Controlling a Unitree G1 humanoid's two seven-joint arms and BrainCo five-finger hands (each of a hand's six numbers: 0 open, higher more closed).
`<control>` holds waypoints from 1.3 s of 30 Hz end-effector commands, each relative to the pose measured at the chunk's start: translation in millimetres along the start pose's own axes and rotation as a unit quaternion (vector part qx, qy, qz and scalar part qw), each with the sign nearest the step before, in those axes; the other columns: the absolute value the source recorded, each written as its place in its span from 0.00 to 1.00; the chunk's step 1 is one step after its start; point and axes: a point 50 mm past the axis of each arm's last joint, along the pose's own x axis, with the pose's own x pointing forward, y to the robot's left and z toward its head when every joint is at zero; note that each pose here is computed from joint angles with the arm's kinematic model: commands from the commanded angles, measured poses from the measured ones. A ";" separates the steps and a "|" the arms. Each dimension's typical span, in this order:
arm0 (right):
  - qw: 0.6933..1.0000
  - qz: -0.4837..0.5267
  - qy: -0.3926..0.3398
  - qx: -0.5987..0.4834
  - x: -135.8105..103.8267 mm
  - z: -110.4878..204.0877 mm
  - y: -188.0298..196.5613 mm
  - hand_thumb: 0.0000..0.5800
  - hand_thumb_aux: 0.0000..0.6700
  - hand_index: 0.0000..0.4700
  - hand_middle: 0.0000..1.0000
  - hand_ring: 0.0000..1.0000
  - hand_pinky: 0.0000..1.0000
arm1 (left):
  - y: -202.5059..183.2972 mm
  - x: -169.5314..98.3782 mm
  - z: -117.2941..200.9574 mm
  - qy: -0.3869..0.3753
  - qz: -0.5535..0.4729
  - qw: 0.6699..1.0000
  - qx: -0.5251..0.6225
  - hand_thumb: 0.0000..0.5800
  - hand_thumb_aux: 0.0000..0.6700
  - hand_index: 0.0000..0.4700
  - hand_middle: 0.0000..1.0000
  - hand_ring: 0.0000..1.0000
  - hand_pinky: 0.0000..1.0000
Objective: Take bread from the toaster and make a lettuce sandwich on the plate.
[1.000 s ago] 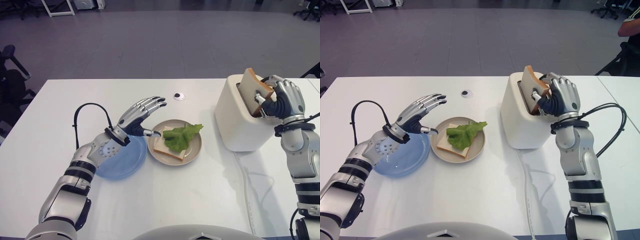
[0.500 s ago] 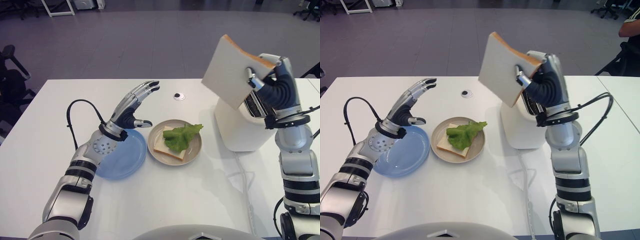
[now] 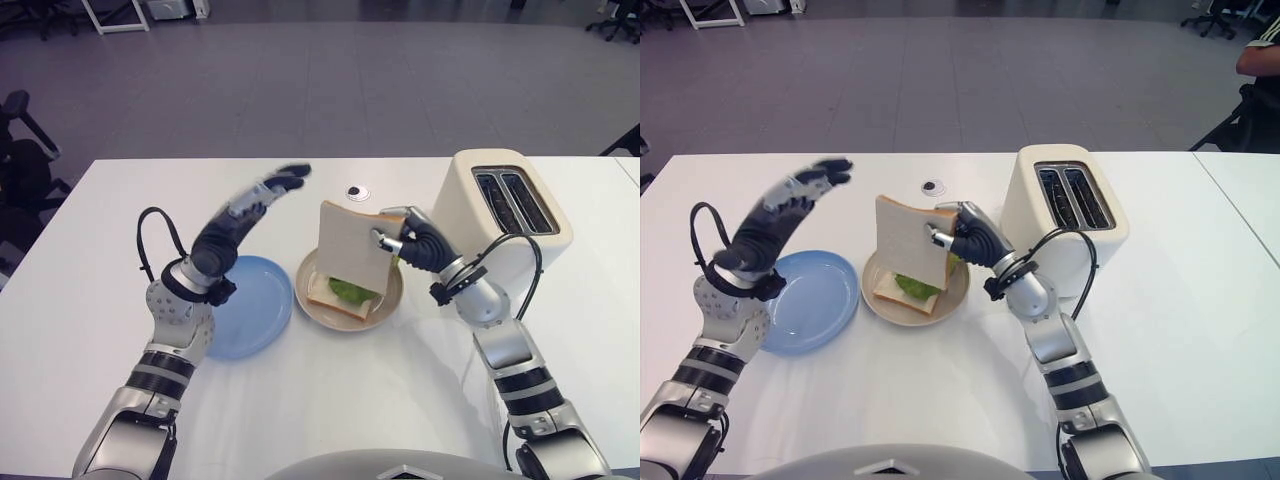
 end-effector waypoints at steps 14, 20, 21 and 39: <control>0.998 0.039 0.056 -0.003 1.2 -37.3 25.5 1.00 1.00 1.00 1.00 1.00 1.00 | -50.6 -43.7 -69.4 0.266 -0.260 0.922 0.104 0.00 0.00 0.00 0.00 0.00 0.00; 0.998 0.040 0.052 -0.012 1.1 -35.6 25.5 0.86 0.63 0.63 1.00 1.00 1.00 | -56.1 -51.2 -79.9 0.299 -0.282 0.902 0.136 0.00 0.00 0.00 0.00 0.00 0.00; 0.998 0.033 0.049 -0.015 1.8 -34.6 23.5 0.00 0.00 0.00 0.98 0.98 0.98 | -57.3 -51.9 -80.0 0.298 -0.285 0.900 0.138 0.00 0.00 0.00 0.00 0.00 0.00; 0.975 -0.209 -0.043 0.068 2.9 -5.9 -45.7 0.00 0.00 0.00 0.00 0.00 0.00 | -57.8 -46.8 -76.2 0.268 -0.270 0.913 0.145 0.00 0.00 0.00 0.00 0.00 0.00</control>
